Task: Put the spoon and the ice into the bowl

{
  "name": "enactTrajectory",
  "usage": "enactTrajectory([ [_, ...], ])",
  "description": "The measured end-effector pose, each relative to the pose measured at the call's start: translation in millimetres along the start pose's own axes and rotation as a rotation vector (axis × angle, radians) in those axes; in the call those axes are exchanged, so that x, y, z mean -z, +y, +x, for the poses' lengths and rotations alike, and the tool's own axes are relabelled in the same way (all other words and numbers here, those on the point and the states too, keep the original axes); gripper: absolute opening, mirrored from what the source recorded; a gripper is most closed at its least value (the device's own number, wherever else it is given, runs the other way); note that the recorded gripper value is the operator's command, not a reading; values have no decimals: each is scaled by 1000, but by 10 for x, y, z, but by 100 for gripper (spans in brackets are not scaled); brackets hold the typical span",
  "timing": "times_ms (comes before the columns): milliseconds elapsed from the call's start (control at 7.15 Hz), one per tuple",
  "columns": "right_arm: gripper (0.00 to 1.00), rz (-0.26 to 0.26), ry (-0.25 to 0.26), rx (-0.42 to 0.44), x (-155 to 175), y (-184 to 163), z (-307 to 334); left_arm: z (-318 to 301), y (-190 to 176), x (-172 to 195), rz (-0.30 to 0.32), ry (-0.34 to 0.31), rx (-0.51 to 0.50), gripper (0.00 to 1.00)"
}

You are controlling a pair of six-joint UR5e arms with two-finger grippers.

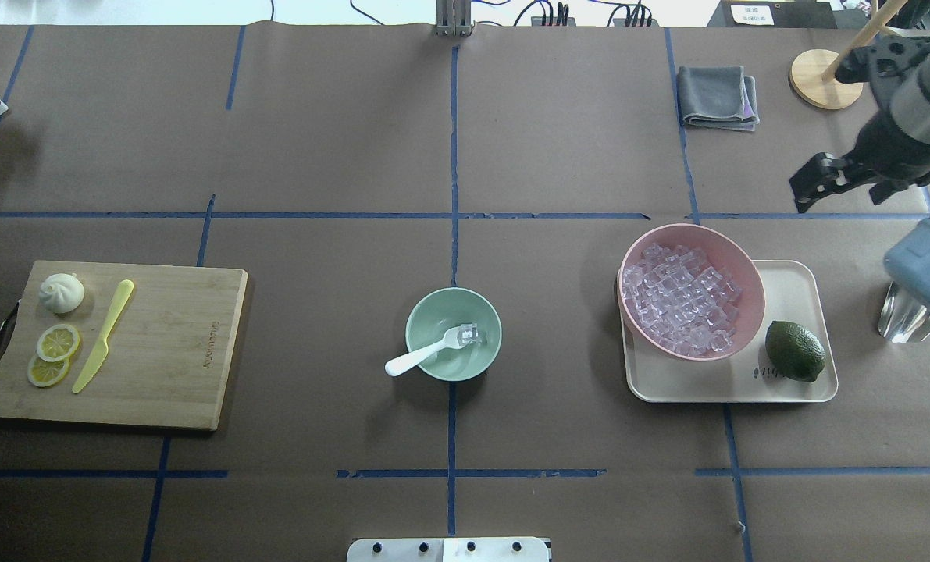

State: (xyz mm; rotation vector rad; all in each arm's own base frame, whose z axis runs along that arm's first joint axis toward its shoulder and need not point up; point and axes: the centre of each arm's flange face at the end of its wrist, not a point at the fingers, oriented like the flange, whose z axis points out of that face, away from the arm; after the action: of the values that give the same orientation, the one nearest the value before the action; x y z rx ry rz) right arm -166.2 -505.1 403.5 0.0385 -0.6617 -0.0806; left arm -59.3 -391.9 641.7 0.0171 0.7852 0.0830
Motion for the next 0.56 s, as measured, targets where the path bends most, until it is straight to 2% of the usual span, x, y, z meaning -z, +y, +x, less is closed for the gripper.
enactTrajectory([
  [559, 100, -67, -25, 138, -54, 732, 1836, -9, 124, -21, -7, 2, 7, 100],
])
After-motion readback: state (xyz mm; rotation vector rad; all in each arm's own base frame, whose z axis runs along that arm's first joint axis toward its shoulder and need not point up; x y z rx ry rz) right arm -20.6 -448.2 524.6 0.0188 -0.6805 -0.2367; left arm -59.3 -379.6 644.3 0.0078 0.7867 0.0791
